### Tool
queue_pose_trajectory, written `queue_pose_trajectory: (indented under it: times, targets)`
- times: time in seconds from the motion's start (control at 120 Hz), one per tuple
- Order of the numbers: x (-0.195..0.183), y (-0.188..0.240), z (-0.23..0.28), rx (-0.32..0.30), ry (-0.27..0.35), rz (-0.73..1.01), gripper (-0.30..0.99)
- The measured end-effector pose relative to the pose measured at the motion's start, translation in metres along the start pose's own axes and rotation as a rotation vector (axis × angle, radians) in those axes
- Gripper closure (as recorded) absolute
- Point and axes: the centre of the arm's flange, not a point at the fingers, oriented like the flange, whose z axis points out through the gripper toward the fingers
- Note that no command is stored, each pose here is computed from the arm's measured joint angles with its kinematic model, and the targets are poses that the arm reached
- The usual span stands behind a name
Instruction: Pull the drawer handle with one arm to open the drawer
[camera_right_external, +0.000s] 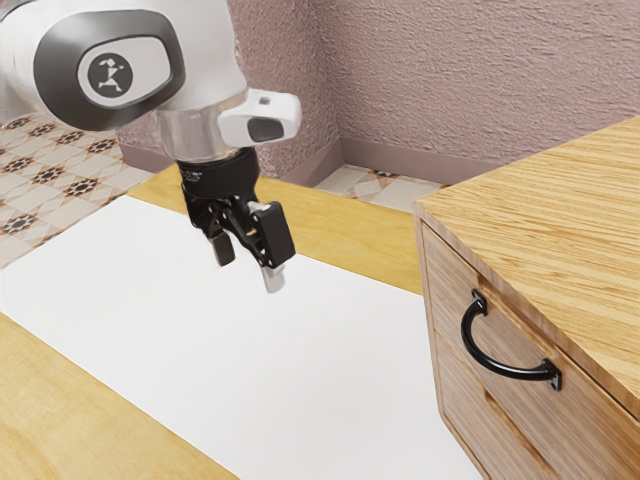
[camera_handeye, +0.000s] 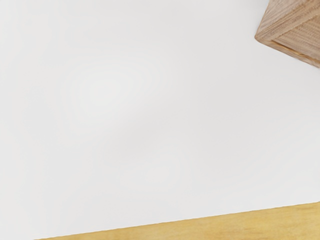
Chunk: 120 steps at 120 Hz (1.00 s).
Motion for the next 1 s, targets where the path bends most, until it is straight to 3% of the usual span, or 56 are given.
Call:
queue_pose_trajectory:
  times: [0.083, 0.308, 0.458, 0.775, 1.0]
  targets:
    - [0.007, 0.004, 0.001, -0.010, 0.055, 0.162, 0.00]
    - [0.015, 0.017, 0.012, -0.010, 0.093, 0.517, 0.00]
    - [0.015, 0.033, 0.031, -0.020, 0.067, 0.795, 0.00]
    - [-0.031, 0.117, 0.010, -0.085, 0.125, 1.455, 0.00]
    - [-0.085, 0.145, -0.010, -0.093, 0.197, 1.752, 0.00]
